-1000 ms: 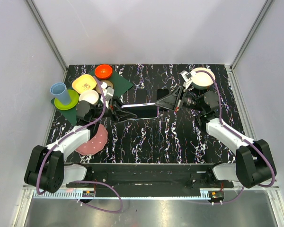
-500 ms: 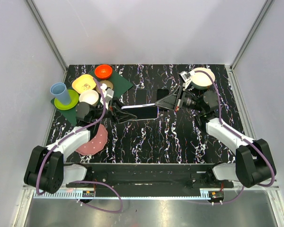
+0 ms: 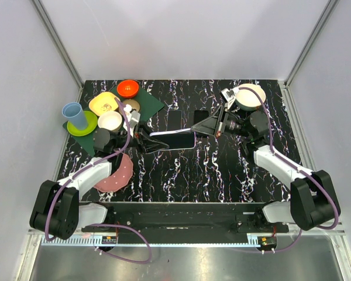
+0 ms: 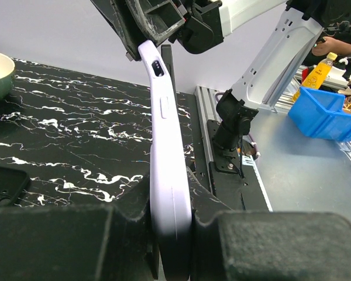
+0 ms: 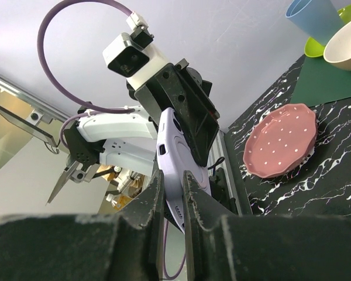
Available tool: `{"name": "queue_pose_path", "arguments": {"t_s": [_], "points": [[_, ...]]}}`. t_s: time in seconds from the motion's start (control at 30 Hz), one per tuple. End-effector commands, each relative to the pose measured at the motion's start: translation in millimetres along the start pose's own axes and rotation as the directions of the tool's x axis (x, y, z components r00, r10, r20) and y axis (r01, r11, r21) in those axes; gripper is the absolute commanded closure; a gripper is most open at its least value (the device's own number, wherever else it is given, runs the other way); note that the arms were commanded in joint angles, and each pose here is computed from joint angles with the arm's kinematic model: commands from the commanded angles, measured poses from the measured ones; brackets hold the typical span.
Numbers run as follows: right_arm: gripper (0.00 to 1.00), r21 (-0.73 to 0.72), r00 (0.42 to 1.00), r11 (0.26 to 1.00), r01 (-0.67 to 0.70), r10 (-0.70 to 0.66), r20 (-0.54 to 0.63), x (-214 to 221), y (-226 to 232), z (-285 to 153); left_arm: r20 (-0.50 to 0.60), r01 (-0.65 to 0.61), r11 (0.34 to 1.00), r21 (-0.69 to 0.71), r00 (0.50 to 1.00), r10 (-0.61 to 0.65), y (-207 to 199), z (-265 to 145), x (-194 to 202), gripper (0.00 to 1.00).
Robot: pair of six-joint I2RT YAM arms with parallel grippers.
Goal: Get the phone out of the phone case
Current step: Remove the phone case from the phone.
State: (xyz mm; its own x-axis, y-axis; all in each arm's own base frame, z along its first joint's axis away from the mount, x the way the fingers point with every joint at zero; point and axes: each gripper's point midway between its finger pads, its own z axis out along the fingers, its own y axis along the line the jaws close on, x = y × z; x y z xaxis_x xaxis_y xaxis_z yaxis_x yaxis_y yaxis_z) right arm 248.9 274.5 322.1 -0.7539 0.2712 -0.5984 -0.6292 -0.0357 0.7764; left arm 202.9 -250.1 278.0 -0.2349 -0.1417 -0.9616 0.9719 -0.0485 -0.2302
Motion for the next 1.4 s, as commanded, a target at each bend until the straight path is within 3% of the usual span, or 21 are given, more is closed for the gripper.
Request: {"name": "queue_pose_path", "arguments": {"t_s": [0.0, 0.4, 0.47, 0.7, 0.83, 1.13, 1.37], "points": [[1.00, 0.094, 0.997, 0.995, -0.026, 0.019, 0.072, -16.7, -26.4, 5.4, 0.018, -0.283, 0.942, 0.182, 0.959, 0.284, -44.5, 4.1, -16.1, 1.00], [0.96, 0.078, 0.994, 0.994, 0.079, -0.085, 0.074, -19.0, -12.3, 2.7, 0.022, -0.272, 0.948, 0.166, 0.962, 0.272, -40.1, 4.7, -14.2, 1.00], [0.91, 0.063, 0.986, 0.988, 0.138, -0.143, 0.082, -21.0, -4.3, 1.0, 0.022, -0.268, 0.950, 0.160, 0.963, 0.268, -38.5, 5.0, -14.3, 1.00], [0.54, 0.006, 0.927, 0.934, 0.357, -0.355, 0.123, -30.5, 30.0, -9.8, 0.018, -0.243, 0.963, 0.118, 0.970, 0.242, -26.5, 5.9, -15.4, 1.00], [0.42, -0.024, 0.883, 0.889, 0.457, -0.450, 0.134, -30.4, 45.5, -18.5, 0.016, -0.209, 0.975, 0.074, 0.978, 0.208, -15.3, 4.8, -16.9, 1.00], [0.32, -0.094, 0.768, 0.762, 0.640, -0.636, 0.080, -8.1, 48.3, -26.1, 0.030, -0.172, 0.985, -0.026, 0.985, 0.173, 6.6, -1.2, -22.3, 1.00], [0.30, -0.131, 0.714, 0.705, 0.697, -0.700, 0.030, 5.3, 40.6, -30.0, 0.033, -0.155, 0.986, -0.057, 0.987, 0.157, 13.9, -3.9, -24.0, 1.00]]}}
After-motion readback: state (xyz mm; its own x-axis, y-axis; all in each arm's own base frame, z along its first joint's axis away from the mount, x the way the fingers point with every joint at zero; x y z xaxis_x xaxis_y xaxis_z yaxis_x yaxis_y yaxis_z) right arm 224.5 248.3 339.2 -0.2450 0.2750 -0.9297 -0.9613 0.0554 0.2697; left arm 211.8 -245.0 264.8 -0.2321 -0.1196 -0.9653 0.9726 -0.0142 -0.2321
